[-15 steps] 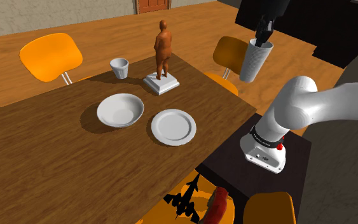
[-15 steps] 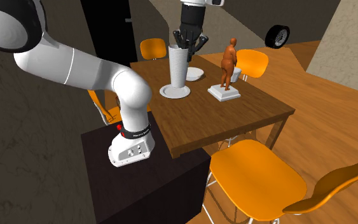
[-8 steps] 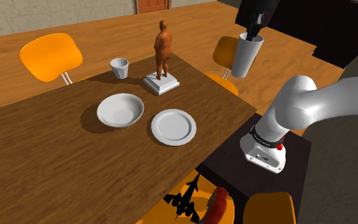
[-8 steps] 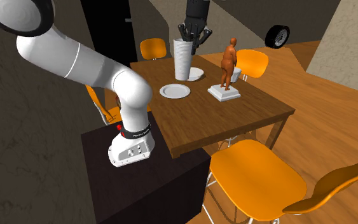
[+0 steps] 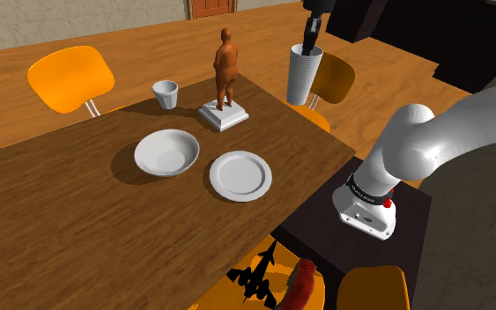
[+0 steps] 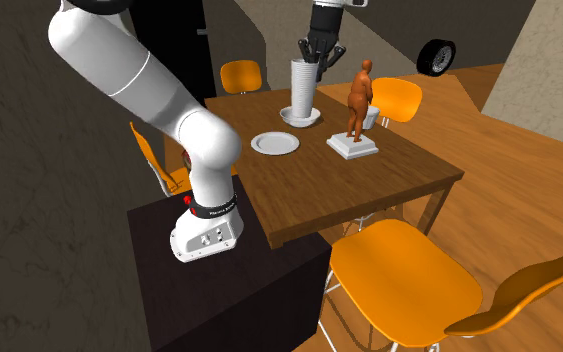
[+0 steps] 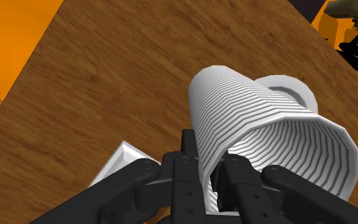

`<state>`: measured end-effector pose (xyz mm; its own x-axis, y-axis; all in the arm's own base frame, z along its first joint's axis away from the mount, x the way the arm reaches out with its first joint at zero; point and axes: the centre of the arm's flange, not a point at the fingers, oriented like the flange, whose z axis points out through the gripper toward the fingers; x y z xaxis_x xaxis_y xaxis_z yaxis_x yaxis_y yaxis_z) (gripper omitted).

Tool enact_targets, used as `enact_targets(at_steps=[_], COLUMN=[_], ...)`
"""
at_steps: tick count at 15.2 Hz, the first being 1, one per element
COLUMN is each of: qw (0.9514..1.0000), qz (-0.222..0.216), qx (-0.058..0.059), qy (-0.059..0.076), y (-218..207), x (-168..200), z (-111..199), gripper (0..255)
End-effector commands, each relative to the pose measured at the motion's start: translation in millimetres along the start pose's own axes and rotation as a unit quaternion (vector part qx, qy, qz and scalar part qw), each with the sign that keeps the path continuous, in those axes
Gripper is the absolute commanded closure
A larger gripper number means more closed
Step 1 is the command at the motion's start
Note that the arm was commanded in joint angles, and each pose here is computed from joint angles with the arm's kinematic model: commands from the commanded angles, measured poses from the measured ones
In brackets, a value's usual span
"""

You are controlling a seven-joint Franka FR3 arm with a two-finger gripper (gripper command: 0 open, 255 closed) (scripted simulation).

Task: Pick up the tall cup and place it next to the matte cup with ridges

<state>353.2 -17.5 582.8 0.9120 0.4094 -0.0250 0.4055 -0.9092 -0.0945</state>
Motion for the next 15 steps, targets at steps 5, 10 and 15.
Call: enact_targets(at_steps=[5,10,15], qw=[1.0000,1.0000,1.0000], qz=[0.000,0.000,0.000], qx=[0.000,0.000,0.000], qy=[0.000,0.000,0.000], y=[-4,-9,-14], x=[78,144,209], z=[8,14,21], gripper=[255,255,255])
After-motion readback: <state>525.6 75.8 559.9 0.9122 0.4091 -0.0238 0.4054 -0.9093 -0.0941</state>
